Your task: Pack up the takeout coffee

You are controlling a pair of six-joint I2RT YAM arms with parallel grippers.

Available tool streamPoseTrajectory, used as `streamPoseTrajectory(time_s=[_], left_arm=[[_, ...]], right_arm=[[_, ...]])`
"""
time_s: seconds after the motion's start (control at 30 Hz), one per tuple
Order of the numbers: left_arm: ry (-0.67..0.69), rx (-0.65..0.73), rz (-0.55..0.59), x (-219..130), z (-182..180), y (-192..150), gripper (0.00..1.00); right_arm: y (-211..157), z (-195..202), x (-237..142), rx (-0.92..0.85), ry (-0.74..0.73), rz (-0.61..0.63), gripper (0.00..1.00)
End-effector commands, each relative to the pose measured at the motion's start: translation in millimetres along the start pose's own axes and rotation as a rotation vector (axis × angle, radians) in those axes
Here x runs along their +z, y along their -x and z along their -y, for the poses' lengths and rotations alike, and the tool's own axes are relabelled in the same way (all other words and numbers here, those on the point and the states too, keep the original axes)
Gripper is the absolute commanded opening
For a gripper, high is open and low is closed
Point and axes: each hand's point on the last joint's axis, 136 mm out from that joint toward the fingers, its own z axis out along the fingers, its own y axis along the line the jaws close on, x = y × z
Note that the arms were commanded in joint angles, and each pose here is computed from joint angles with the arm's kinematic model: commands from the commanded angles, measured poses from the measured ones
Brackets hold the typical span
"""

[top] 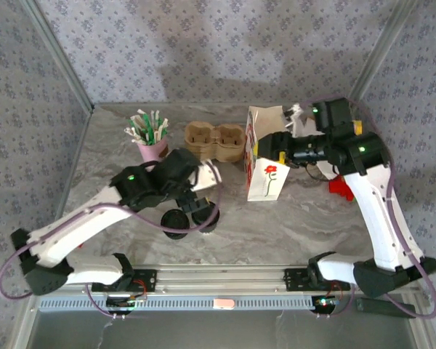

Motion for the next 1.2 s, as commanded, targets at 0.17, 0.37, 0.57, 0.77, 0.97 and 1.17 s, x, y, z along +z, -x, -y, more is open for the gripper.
streamPoseTrajectory(time_s=[0.17,0.37,0.57,0.77,0.97,1.17], left_arm=[[0.329,-0.952,0.012,-60,-115,-77,1.0],[0.415,-1.179,-0.163,-57,-104,-140,1.0],[0.409,-1.212,-0.157,-54,-95,-148,1.0],[0.448,-1.207,-0.139,-60,-98,-154,0.99],[0.463,-1.198,-0.119,-63,-98,-156,1.0],[0.471,-1.164,-0.114,-67,-101,-155,1.0]], right_arm=[[-62,22,71,-0.348,-0.401,-0.361,0.64],[-110,7,132,-0.332,-0.458,-0.505,0.54],[-140,14,166,-0.26,-0.586,-0.553,0.47],[-142,20,180,-0.209,-0.693,-0.538,0.48],[-127,24,196,-0.164,-0.759,-0.469,0.44],[-126,33,206,-0.129,-0.809,-0.45,0.45]])
